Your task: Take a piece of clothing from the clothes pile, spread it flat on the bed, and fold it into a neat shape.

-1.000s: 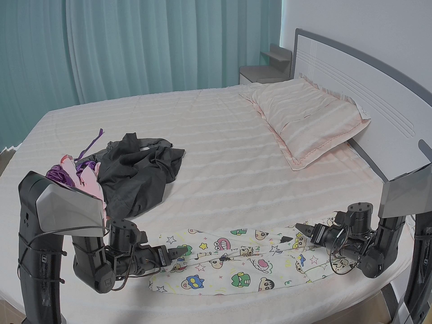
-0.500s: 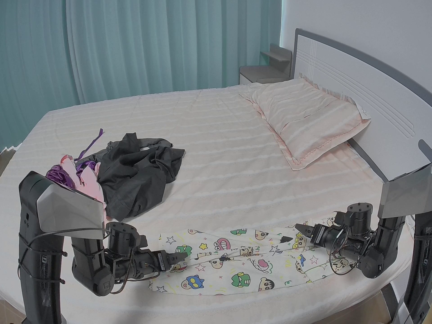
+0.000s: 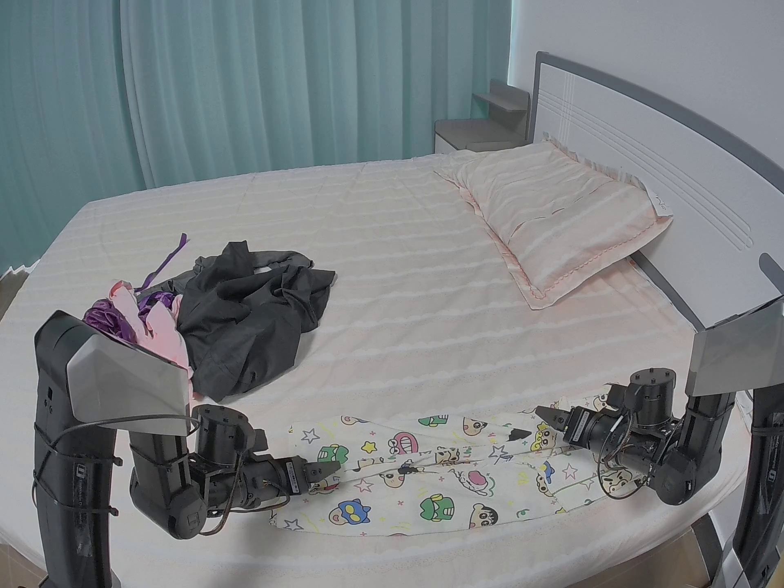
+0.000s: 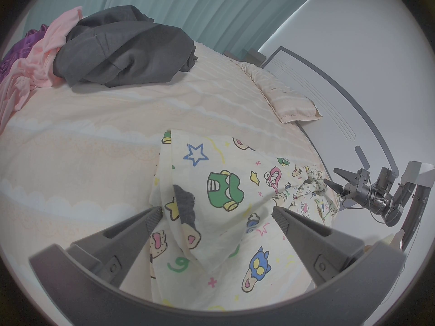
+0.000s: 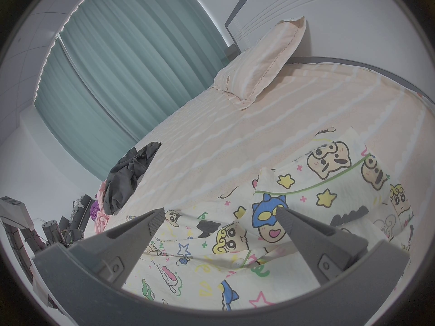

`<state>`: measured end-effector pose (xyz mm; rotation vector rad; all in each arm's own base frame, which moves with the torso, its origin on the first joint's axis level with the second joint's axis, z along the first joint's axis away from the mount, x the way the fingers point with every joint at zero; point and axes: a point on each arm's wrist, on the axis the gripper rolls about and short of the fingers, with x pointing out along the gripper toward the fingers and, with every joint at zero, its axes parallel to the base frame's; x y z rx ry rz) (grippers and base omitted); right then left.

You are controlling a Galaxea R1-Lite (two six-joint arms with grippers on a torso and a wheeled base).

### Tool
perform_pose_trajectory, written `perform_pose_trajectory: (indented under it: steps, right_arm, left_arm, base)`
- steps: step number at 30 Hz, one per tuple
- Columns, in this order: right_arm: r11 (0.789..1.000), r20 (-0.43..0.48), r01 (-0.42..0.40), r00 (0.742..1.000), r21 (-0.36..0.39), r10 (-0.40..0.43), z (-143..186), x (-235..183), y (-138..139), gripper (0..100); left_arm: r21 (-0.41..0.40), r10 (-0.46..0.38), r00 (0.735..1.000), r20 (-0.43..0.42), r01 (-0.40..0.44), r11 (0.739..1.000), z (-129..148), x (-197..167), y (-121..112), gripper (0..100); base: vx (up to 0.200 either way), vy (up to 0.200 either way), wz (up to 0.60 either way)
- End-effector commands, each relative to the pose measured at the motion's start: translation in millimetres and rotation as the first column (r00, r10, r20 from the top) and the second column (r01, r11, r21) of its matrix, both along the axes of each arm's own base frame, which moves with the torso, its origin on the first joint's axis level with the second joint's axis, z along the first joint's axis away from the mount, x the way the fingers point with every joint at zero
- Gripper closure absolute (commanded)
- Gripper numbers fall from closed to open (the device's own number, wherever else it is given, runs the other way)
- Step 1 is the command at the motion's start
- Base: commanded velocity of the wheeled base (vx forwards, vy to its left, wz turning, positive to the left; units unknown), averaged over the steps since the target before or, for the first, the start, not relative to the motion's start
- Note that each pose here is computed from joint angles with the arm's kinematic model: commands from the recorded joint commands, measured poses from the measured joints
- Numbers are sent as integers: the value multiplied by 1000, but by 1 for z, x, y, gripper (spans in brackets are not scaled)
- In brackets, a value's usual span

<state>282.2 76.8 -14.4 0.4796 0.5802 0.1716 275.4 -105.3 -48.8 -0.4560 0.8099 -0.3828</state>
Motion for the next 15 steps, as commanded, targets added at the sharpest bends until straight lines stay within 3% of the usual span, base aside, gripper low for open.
perform_pose_trajectory:
  steps: [1, 15]
  right_arm:
    - [1000, -2, -1, 1000, 0, 1, 0, 0, 0, 0]
    - [1000, 1, 0, 1000, 0, 0, 0, 0, 0, 0]
  left_arm:
    - [2, 0, 1000, -9, 0, 1000, 0, -3, 1, 0]
    - [-1, 3, 1000, 7, -3, 1000, 0, 9, -3, 0]
  base:
    - [0, 0, 0]
    - [0, 0, 0]
